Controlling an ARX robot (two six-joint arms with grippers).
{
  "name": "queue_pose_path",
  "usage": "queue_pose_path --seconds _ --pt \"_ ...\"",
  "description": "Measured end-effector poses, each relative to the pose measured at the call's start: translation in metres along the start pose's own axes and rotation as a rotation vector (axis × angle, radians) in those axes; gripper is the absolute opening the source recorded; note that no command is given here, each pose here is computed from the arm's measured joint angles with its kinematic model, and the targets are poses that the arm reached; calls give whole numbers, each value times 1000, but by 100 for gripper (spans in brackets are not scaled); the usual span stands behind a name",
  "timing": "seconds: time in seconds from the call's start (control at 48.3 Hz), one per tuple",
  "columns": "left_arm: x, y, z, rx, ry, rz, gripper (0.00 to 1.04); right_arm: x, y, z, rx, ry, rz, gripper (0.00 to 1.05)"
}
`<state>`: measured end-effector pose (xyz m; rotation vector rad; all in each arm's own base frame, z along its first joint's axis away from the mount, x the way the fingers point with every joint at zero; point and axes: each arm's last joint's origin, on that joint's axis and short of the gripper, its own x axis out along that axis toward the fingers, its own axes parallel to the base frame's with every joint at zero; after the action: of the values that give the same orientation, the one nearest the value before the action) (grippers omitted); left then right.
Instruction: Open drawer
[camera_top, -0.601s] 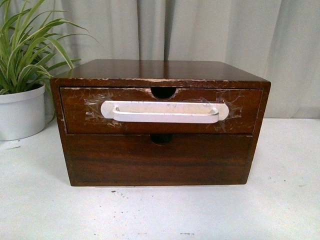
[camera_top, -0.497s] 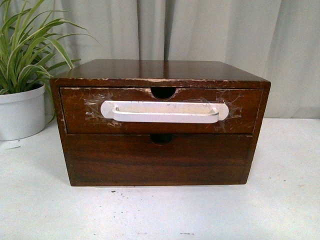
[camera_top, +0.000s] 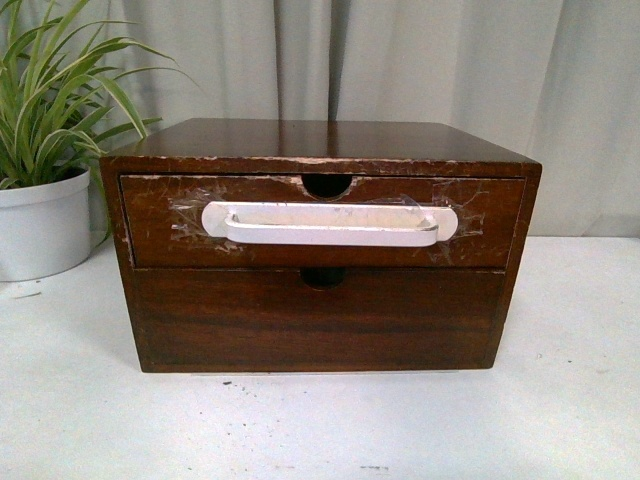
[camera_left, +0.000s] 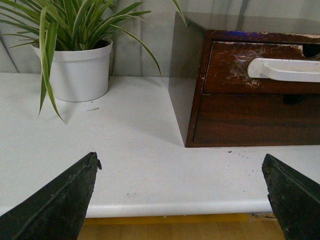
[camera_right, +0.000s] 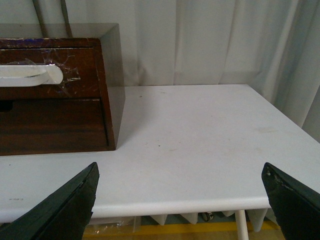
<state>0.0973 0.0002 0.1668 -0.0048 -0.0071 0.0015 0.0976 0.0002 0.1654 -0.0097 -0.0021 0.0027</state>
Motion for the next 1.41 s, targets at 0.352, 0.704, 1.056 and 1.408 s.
queue_pose_path --seconds 0.352,0.704,1.056,1.408 --pt "3 -2 -2 -31 113 -116 98 3 5 2 -95 115 60 96" --pt "81 -53 71 356 114 -784 98 82 44 80 -602 247 505 96" --pt "177 -97 93 694 208 -993 98 163 84 96 -800 360 748 96" --pt "223 -115 89 892 264 -1030 98 181 96 107 -840 376 851 96"
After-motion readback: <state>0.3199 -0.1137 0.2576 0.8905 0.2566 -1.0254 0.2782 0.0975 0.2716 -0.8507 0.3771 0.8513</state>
